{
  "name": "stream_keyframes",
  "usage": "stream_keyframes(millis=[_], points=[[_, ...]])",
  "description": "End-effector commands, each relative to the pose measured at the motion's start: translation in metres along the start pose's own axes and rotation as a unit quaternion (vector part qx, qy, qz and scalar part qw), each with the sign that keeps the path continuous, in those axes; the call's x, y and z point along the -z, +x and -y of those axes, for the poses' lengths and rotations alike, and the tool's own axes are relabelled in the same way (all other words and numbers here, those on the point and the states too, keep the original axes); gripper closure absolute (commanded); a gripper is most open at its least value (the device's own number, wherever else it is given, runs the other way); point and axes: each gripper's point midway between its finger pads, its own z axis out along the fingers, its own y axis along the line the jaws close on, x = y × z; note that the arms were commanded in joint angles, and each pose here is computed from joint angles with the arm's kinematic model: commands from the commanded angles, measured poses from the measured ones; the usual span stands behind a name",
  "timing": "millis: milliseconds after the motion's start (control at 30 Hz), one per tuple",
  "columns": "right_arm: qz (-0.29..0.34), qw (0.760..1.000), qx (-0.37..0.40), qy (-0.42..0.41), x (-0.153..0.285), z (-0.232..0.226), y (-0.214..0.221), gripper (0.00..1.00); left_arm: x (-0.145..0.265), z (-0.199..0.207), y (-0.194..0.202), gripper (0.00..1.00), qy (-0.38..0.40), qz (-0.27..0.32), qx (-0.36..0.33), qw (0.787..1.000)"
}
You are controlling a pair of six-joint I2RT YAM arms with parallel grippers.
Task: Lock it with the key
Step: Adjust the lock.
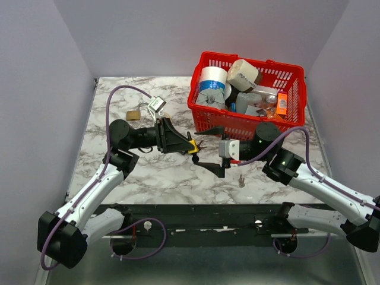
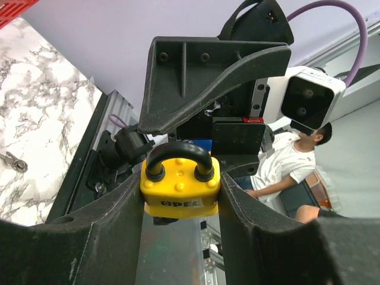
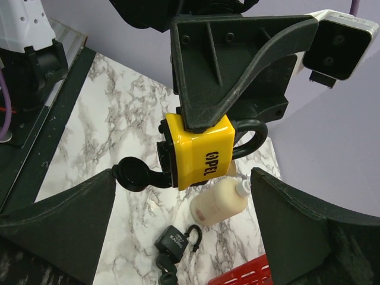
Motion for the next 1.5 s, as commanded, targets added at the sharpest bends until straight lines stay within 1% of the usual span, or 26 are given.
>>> stream_keyframes(millis=[0, 200, 233, 333, 433, 467, 700, 767, 1033, 1167, 1267, 1333, 1467], points=[[0.023, 0.999, 0.028, 0.007, -0.002, 0.009, -0.017, 0.04, -0.001, 0.025, 0.0, 1.0, 0.035, -0.009, -0.035, 0.999], [0.024, 0.999, 0.025, 0.01, -0.001, 0.01, -0.019, 0.17, -0.004, 0.022, 0.001, 1.0, 0.03, -0.013, -0.034, 0.999], [0.025, 0.999, 0.024, 0.011, -0.002, 0.011, -0.019, 0.21, -0.004, 0.023, 0.001, 1.0, 0.03, -0.014, -0.036, 0.999], [0.026, 0.999, 0.014, 0.017, -0.002, 0.014, -0.022, 0.25, -0.005, 0.019, 0.003, 1.0, 0.024, -0.017, -0.036, 0.999], [0.028, 0.999, 0.007, 0.017, -0.001, 0.013, -0.023, 0.27, -0.005, 0.015, 0.004, 1.0, 0.017, -0.018, -0.034, 0.999], [0.028, 0.999, 0.006, 0.018, -0.001, 0.014, -0.023, 0.29, -0.005, 0.013, 0.004, 1.0, 0.015, -0.018, -0.033, 0.999], [0.026, 0.999, -0.021, 0.035, 0.0, 0.019, -0.025, 0.32, -0.006, 0.007, 0.003, 1.0, 0.003, -0.014, -0.034, 0.999], [0.022, 0.998, -0.033, 0.044, 0.0, 0.021, -0.022, 0.34, -0.006, 0.007, 0.004, 1.0, 0.004, -0.013, -0.033, 0.999], [0.018, 0.994, -0.087, 0.07, 0.0, 0.029, -0.022, 0.37, -0.006, 0.006, 0.003, 1.0, 0.001, -0.007, -0.038, 0.999], [0.02, 0.993, -0.09, 0.07, 0.0, 0.028, -0.022, 0.4, -0.005, 0.006, 0.006, 1.0, 0.001, -0.012, -0.038, 0.999], [0.021, 0.994, -0.088, 0.065, 0.001, 0.025, -0.022, 0.4, -0.004, 0.002, 0.01, 1.0, -0.001, -0.017, -0.034, 0.999], [0.028, 0.996, -0.073, 0.052, 0.002, 0.019, -0.025, 0.39, -0.003, 0.002, 0.013, 1.0, 0.0, -0.024, -0.033, 0.999], [0.029, 0.997, -0.057, 0.037, 0.008, 0.008, -0.023, 0.42, -0.002, 0.003, 0.014, 1.0, 0.002, -0.027, -0.038, 0.999]])
